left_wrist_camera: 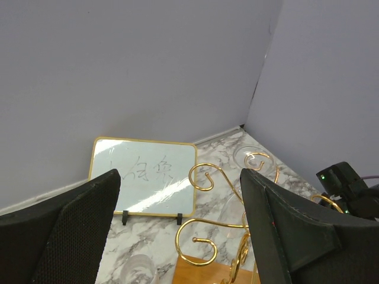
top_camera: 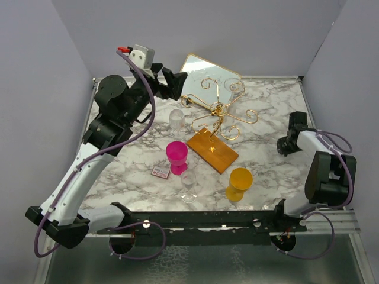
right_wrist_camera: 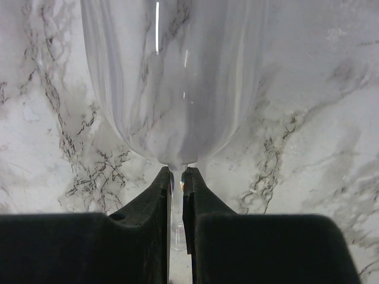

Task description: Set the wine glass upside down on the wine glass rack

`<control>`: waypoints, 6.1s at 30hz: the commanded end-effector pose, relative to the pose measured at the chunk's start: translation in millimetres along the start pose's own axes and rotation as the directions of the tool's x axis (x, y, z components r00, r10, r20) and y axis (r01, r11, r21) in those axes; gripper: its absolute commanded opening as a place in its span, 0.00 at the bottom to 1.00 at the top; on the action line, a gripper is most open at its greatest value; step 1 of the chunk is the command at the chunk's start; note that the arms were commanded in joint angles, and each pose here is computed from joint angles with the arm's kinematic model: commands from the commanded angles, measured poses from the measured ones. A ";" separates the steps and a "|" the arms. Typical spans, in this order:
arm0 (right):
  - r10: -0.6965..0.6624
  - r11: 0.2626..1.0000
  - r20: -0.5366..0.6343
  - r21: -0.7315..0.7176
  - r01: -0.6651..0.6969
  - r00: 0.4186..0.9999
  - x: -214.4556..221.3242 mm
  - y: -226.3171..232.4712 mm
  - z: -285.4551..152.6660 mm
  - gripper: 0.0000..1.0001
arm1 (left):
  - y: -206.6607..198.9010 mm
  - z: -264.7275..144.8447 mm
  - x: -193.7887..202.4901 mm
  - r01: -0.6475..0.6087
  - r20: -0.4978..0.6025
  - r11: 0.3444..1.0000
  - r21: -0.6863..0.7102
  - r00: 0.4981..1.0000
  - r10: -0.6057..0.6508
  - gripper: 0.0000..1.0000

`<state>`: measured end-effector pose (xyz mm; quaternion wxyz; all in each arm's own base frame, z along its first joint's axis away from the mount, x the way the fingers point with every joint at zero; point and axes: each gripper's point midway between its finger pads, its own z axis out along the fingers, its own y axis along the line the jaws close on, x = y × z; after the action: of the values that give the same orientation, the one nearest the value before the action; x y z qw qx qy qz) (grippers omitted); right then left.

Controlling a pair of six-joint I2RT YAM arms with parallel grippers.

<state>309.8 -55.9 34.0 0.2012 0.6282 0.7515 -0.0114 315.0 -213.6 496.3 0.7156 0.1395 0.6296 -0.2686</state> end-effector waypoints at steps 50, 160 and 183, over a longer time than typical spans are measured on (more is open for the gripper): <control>0.219 -0.264 0.958 0.240 0.934 -0.185 10.1 101.0 -383.7 0.01 | -206.3 93.1 28.1 0.648 -0.403 0.653 0.392 0.759 -0.511 0.81; -0.207 -0.260 -0.089 -0.955 -0.142 0.974 38.2 194.0 -556.5 0.52 | -116.9 69.8 -106.0 0.335 0.302 0.845 0.417 0.826 -0.476 0.00; -0.135 -0.371 -0.146 -0.910 -0.187 0.980 34.3 191.7 -561.1 0.48 | -87.6 70.9 -103.4 0.380 0.371 0.880 0.286 0.803 -0.467 0.00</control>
<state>342.0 169.6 562.8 0.5486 0.2223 0.4608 0.6613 333.1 -328.4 588.3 0.7143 0.0313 0.4844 -0.5041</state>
